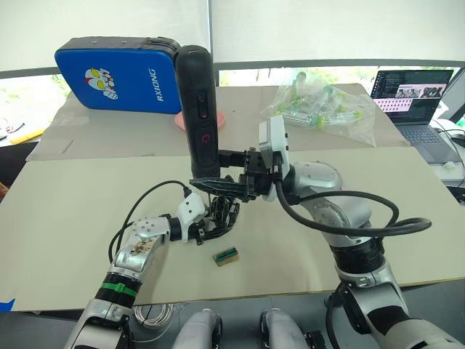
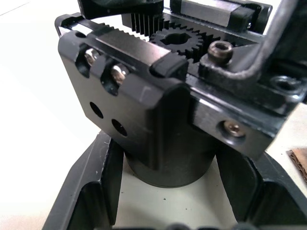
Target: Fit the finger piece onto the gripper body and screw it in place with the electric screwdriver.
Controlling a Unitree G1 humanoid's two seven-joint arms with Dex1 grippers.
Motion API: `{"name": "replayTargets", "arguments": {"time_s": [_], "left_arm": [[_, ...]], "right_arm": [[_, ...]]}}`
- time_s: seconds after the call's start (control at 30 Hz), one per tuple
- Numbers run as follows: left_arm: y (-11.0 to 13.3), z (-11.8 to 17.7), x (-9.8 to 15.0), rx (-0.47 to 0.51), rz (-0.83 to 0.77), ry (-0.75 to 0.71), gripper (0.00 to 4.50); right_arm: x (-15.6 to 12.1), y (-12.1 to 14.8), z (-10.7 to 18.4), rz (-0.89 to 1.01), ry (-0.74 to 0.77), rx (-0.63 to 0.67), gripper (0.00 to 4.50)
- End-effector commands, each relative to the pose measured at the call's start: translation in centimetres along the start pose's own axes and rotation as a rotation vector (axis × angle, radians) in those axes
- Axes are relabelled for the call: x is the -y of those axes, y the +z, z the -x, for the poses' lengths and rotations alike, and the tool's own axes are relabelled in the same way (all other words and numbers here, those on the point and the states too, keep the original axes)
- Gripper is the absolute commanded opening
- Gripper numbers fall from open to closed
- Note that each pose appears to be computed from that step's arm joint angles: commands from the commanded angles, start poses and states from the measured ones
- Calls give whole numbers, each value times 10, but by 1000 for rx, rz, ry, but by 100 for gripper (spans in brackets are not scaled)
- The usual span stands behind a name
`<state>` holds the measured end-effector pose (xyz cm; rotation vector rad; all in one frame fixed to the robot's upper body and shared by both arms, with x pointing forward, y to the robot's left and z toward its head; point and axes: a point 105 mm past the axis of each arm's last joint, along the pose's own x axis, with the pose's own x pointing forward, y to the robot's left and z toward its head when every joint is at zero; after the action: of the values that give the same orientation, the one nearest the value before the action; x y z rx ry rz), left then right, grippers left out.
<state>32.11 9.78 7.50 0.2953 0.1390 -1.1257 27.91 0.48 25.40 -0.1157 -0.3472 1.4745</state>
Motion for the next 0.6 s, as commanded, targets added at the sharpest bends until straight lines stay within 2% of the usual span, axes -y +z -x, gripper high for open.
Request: {"name": "replayTargets", "arguments": {"time_s": [0.03,0.6], "left_arm": [[-15,1,9,-43,36,-30,230],[-14,1,8,-45,33,-30,230]], "right_arm": [[-2,19,-1,70,8,69,196],[-1,13,0,64,-4,63,196]]}}
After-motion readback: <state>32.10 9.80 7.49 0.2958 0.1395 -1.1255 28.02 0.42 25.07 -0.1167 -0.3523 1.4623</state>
